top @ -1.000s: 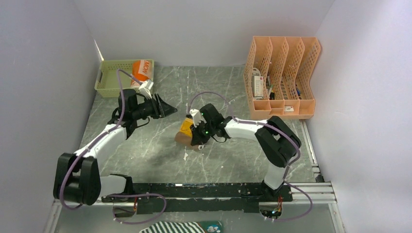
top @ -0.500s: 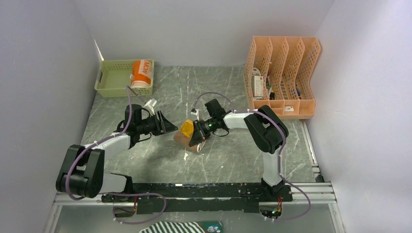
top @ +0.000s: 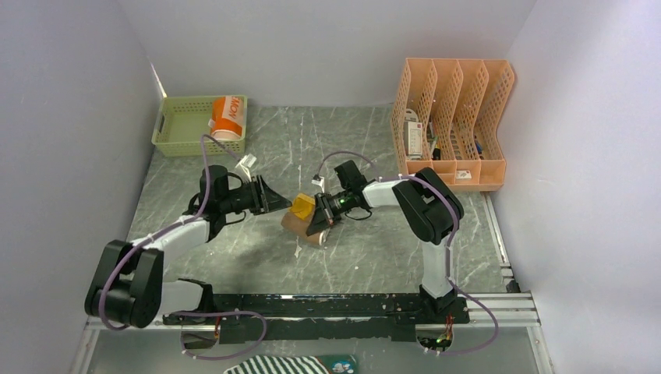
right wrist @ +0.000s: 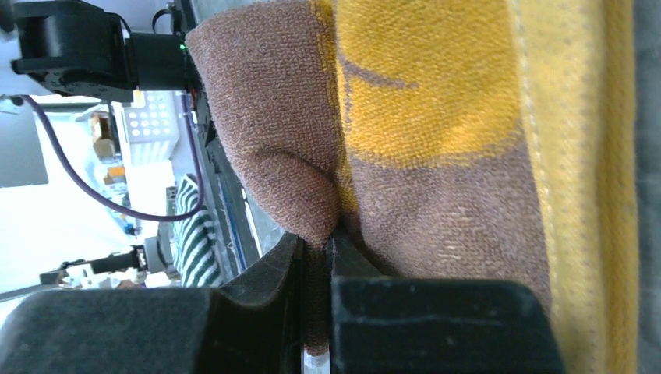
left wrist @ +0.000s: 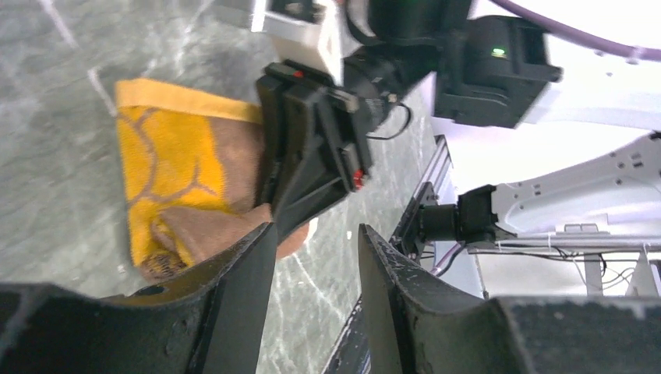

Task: Roll the towels
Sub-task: Roll the towel at the center of the board, then pick up the towel at the center of the board.

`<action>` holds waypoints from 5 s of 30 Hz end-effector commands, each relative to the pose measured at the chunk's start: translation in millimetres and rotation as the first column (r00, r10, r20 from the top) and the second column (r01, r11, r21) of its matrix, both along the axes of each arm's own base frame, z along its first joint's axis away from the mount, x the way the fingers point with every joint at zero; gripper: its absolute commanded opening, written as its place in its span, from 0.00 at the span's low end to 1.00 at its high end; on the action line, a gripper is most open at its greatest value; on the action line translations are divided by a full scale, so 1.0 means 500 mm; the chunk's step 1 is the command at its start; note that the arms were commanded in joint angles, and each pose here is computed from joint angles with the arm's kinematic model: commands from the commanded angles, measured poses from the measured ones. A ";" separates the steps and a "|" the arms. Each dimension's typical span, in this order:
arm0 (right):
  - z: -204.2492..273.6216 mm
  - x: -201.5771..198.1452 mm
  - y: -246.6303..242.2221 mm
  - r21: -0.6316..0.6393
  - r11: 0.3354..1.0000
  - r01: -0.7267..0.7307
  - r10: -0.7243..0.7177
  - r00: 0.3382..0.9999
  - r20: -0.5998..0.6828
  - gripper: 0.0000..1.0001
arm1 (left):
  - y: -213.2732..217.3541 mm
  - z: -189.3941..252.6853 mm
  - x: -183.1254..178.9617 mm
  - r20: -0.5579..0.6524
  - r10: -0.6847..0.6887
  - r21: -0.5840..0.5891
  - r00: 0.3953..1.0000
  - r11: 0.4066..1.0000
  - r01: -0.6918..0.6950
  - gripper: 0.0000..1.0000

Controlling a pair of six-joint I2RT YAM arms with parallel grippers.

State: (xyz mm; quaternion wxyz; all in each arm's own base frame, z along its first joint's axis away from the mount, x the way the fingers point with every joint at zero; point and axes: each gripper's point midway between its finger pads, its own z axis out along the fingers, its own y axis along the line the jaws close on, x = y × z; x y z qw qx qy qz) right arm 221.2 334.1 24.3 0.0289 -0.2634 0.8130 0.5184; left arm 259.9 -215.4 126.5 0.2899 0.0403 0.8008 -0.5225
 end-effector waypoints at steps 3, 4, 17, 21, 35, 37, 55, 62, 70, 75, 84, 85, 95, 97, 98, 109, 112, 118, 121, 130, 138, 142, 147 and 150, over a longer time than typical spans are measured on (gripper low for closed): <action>-0.081 -0.037 -0.057 -0.116 0.992 0.057 -0.077 0.981 -0.177 0.00 | -0.040 0.021 -0.055 0.030 -0.074 -0.025 0.997 0.997 0.075 0.55; -0.083 -0.035 -0.058 -0.117 0.991 0.062 -0.082 0.980 -0.181 0.00 | -0.048 0.005 -0.063 0.009 -0.088 -0.027 0.996 0.996 0.088 0.54; -0.077 -0.013 -0.062 -0.136 0.988 0.079 -0.097 0.986 -0.137 0.01 | -0.097 -0.100 -0.044 -0.033 -0.097 -0.003 0.995 0.995 0.097 0.49; -0.053 0.011 -0.075 -0.179 0.979 0.095 -0.098 0.995 -0.008 0.24 | -0.104 -0.115 -0.008 -0.029 -0.067 0.023 0.997 0.997 0.067 0.48; 0.133 0.117 -0.173 -0.256 0.869 0.424 -0.048 0.588 0.807 0.49 | -0.114 -0.177 0.012 -0.116 -0.077 0.066 0.990 0.994 0.085 0.45; 0.171 0.089 -0.136 -0.181 0.910 0.373 -0.034 0.500 0.865 0.63 | -0.113 -0.183 0.011 -0.126 -0.074 0.069 0.989 0.994 0.083 0.45; 0.074 0.026 -0.029 -0.341 0.921 0.187 0.224 0.461 0.859 0.64 | -0.110 -0.214 0.038 -0.199 -0.061 0.172 0.978 0.980 0.096 0.44; 0.031 0.063 -0.065 -0.441 0.837 0.324 0.250 0.490 0.835 0.39 | -0.096 -0.166 0.066 -0.160 -0.024 0.176 0.987 0.983 0.053 0.46; 0.019 0.038 -0.032 -0.353 0.916 0.189 0.149 0.657 0.739 0.29 | 0.045 -0.070 0.137 -0.094 0.166 0.090 0.982 0.983 -0.157 0.50; 0.036 0.030 -0.024 -0.178 0.980 0.083 0.024 0.850 0.526 0.24 | 0.066 -0.011 0.131 0.000 0.183 0.120 0.983 0.976 -0.181 0.53; 0.065 0.065 -0.013 -0.024 0.998 0.062 -0.054 0.962 0.268 0.26 | -0.004 -0.033 0.065 0.007 0.021 0.097 1.000 0.995 -0.021 0.53; 0.063 0.071 -0.017 -0.018 0.997 0.074 -0.067 0.969 0.239 0.26 | -0.014 -0.041 0.063 0.002 0.012 0.114 1.000 0.993 -0.012 0.52; 0.017 0.112 -0.074 -0.037 0.982 0.187 -0.185 0.981 0.049 0.25 | -0.016 -0.121 0.046 -0.130 0.118 0.201 0.984 0.975 -0.090 0.99; 0.018 0.117 -0.075 -0.026 0.979 0.200 -0.199 0.979 0.032 0.25 | -0.020 -0.124 0.042 -0.150 0.135 0.199 0.979 0.975 -0.104 0.99; 0.021 0.120 -0.074 -0.013 0.978 0.210 -0.210 0.978 0.019 0.25 | -0.023 -0.127 0.040 -0.159 0.143 0.202 0.977 0.973 -0.110 1.00; 0.025 0.127 -0.061 0.076 0.954 0.292 -0.277 0.948 -0.157 0.24 | -0.075 -0.164 0.074 -0.221 0.215 0.142 0.951 0.972 -0.186 1.00; 0.023 0.122 -0.059 0.089 0.948 0.305 -0.285 0.941 -0.185 0.24 | -0.086 -0.174 0.094 -0.229 0.231 0.112 0.946 0.971 -0.210 1.00; 0.022 0.115 -0.060 0.093 0.943 0.319 -0.296 0.934 -0.201 0.23 | -0.101 -0.161 0.124 -0.211 0.249 0.046 0.945 0.968 -0.245 1.00; 0.030 0.109 -0.056 0.123 0.935 0.331 -0.299 0.928 -0.223 0.23 | -0.111 -0.169 0.126 -0.223 0.240 0.047 0.945 0.971 -0.235 1.00; 0.052 0.102 -0.030 0.195 0.931 0.308 -0.264 0.939 -0.221 0.23 | -0.136 -0.198 0.109 -0.263 0.219 0.020 0.940 0.975 -0.221 0.86; 0.078 0.107 -0.023 0.246 0.920 0.306 -0.257 0.943 -0.210 0.23 | -0.136 -0.173 0.121 -0.213 0.229 0.030 0.950 0.973 -0.228 0.56; 0.103 0.113 -0.019 0.293 0.908 0.298 -0.252 0.950 -0.186 0.24 | -0.121 -0.165 0.149 -0.164 0.255 0.121 0.953 0.964 -0.237 0.48; 0.132 0.125 -0.024 0.314 0.909 0.272 -0.255 0.962 -0.094 1.00 | -0.086 -0.139 0.197 -0.086 0.268 0.253 0.960 0.937 -0.239 0.45; 0.174 0.141 -0.041 0.371 0.887 0.274 -0.281 0.959 -0.037 1.00 | -0.053 -0.110 0.237 -0.060 0.255 0.322 0.965 0.920 -0.223 0.43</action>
